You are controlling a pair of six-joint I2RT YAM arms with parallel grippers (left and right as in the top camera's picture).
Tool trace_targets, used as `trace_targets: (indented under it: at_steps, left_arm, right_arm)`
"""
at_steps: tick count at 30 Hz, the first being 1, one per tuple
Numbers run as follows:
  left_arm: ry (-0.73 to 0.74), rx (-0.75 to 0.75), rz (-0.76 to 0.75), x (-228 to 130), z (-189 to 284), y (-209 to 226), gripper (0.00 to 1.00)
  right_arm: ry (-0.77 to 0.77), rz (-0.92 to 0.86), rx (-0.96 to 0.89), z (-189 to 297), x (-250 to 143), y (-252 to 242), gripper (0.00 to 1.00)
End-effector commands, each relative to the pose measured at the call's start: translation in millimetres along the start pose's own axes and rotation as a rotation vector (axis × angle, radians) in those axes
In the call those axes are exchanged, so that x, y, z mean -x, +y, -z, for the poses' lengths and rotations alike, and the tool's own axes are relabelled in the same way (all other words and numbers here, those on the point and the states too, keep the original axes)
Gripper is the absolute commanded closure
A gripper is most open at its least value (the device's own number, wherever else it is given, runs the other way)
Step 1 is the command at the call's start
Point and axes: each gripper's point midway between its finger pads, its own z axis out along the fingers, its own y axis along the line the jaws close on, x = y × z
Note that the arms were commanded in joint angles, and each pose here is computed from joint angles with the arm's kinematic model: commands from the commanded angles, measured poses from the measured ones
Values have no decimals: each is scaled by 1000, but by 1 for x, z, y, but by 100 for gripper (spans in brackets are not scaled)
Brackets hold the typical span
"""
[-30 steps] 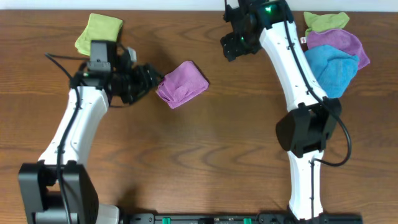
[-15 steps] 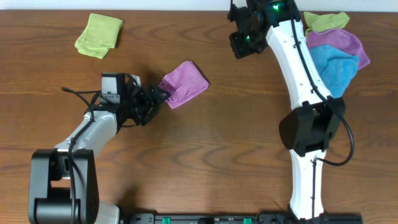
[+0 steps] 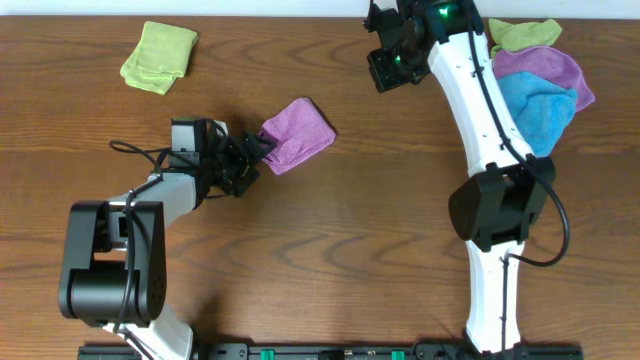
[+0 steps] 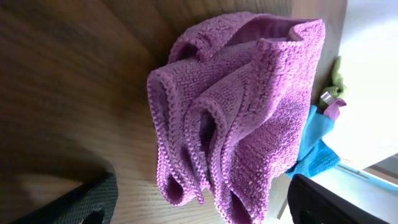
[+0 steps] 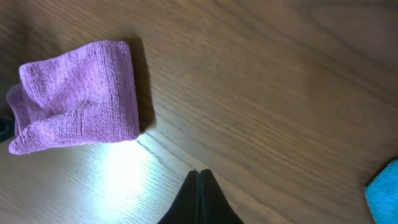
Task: Fold the cloth
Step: 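Carry the pink bundle with the left gripper to the green cloth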
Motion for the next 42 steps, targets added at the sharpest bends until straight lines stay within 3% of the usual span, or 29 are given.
trace_targets:
  at_steps: [1, 11, 20, 42]
  left_arm:
    - [29, 28, 65, -3, -11, 19, 10]
    - [50, 4, 111, -2, -29, 29, 12]
    - [161, -16, 165, -17, -47, 52, 13]
    - [114, 39, 227, -14, -55, 63, 17]
  right_arm:
    - [2, 4, 18, -5, 0, 0, 99]
    - [29, 30, 183, -69, 2, 37, 99]
    - [8, 44, 186, -79, 8, 43, 99]
    - [166, 50, 305, -165, -32, 95, 99]
